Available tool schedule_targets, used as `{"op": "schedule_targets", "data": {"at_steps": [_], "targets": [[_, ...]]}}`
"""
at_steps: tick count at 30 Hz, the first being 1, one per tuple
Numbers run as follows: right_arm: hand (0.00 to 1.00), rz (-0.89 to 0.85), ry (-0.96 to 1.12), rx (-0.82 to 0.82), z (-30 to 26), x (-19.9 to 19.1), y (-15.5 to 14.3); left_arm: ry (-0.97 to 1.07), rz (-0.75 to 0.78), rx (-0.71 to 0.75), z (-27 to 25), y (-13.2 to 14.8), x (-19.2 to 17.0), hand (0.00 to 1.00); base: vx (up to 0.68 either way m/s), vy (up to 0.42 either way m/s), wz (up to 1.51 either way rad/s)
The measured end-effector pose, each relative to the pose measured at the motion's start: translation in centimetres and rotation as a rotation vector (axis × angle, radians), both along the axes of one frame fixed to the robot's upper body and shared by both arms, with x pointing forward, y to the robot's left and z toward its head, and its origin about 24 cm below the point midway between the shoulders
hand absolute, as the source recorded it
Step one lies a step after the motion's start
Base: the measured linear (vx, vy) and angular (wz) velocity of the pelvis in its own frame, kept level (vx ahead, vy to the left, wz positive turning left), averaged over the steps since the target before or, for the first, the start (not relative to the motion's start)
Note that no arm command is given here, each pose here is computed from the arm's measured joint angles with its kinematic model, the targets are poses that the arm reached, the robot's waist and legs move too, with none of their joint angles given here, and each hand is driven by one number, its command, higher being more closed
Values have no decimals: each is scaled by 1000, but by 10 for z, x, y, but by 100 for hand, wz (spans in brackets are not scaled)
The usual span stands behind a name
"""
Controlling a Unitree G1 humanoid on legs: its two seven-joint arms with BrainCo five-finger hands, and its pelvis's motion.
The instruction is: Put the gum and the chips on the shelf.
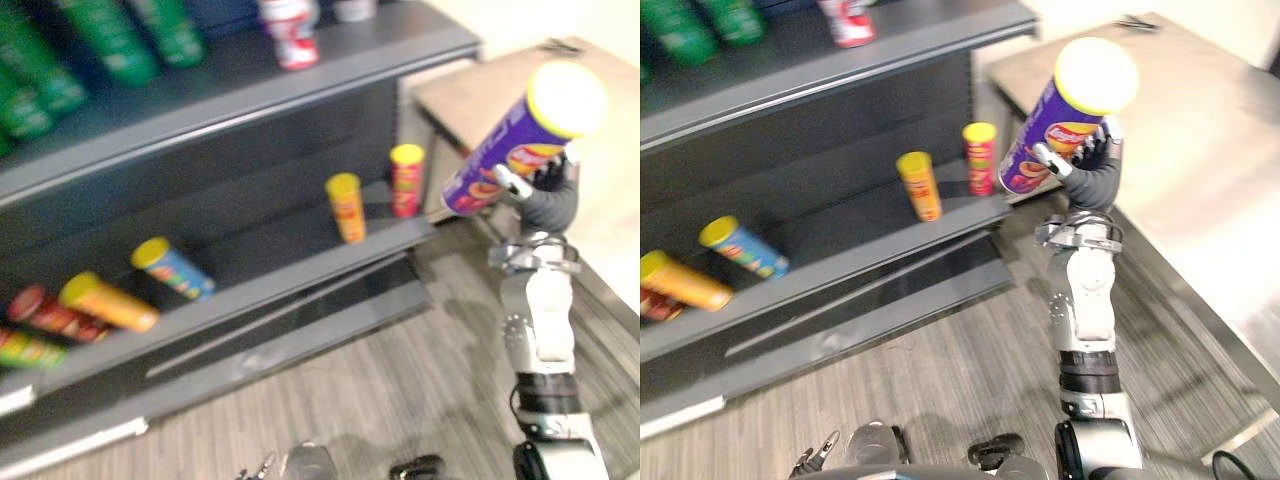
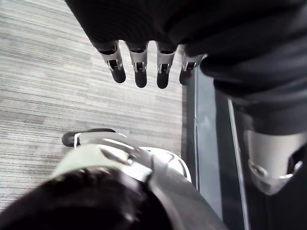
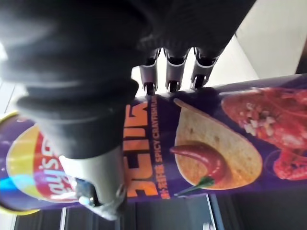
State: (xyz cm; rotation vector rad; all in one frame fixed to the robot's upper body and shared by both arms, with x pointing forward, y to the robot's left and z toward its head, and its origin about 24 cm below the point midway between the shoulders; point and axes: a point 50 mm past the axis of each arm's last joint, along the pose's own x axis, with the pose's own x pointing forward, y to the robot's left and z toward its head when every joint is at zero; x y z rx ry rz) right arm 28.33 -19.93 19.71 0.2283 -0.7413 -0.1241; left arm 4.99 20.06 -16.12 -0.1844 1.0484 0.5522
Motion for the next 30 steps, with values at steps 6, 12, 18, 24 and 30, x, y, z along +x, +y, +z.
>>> {"op": "schedule_targets", "data": {"at_steps": [6,12,18,24,30], "targets": [[100,-103,42,35,-17,-18,-24,33,-65,38,0,11,-1,0,-127,294,118],[100,-235,35,79,-19,-33,-49,75,-139,49,-3,12,-1,0,-94,222,49],[100,-269,94,94,-35,-37,-45,85,-163,87,-1,25,-1,0,-93,166,14],[100,-233,108,59,-37,-33,-34,97,-164,96,0,27,-6,0,-66,40,2],[100,-151,127,18,-40,-27,-18,64,-172,119,3,31,2,0,17,8,15]]}}
